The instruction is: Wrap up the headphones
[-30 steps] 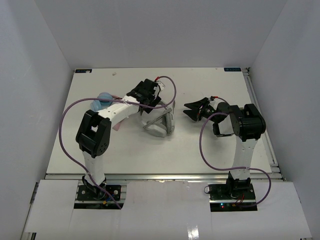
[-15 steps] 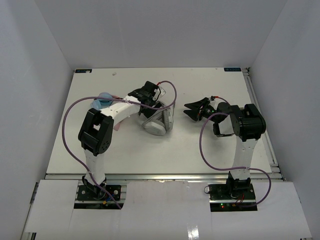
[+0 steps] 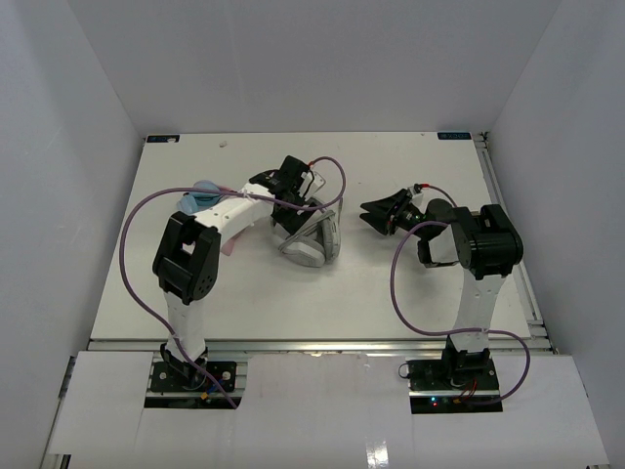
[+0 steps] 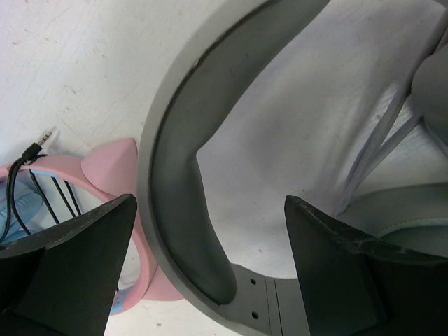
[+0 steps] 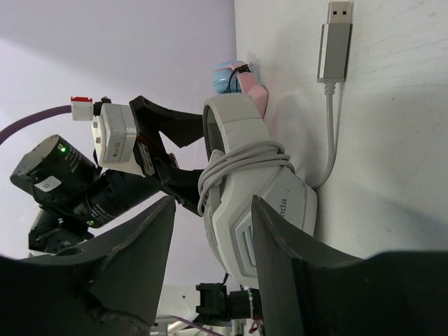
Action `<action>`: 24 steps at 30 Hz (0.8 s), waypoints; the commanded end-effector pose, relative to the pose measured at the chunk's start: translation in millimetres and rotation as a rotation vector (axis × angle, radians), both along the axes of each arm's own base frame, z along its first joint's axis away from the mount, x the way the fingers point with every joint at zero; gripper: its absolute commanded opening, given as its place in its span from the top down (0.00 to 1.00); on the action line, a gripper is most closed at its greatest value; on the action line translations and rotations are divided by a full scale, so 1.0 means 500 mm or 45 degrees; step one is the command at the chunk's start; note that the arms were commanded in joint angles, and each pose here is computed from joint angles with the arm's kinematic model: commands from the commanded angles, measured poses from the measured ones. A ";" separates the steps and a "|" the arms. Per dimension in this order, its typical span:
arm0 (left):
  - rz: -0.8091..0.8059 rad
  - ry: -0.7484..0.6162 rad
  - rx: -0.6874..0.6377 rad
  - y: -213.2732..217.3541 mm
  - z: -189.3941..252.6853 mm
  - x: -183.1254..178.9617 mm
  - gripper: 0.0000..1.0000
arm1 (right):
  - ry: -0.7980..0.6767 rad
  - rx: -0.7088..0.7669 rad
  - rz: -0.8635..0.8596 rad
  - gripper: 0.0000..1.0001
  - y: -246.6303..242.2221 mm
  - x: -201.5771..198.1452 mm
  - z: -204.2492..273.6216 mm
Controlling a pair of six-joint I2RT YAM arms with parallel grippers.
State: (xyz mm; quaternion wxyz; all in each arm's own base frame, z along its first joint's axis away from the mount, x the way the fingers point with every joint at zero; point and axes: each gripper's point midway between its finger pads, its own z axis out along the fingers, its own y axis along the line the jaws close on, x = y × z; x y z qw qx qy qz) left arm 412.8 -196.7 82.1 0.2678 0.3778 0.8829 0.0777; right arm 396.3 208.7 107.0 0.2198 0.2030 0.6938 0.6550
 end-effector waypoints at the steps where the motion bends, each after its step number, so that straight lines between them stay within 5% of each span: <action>1: 0.038 -0.008 -0.042 -0.005 0.041 0.006 0.02 | -0.283 -0.051 -0.015 0.47 -0.006 0.006 0.059; 24: 0.107 0.011 -0.223 -0.009 0.087 0.015 0.02 | -0.269 -0.103 -0.031 0.51 -0.009 0.012 0.041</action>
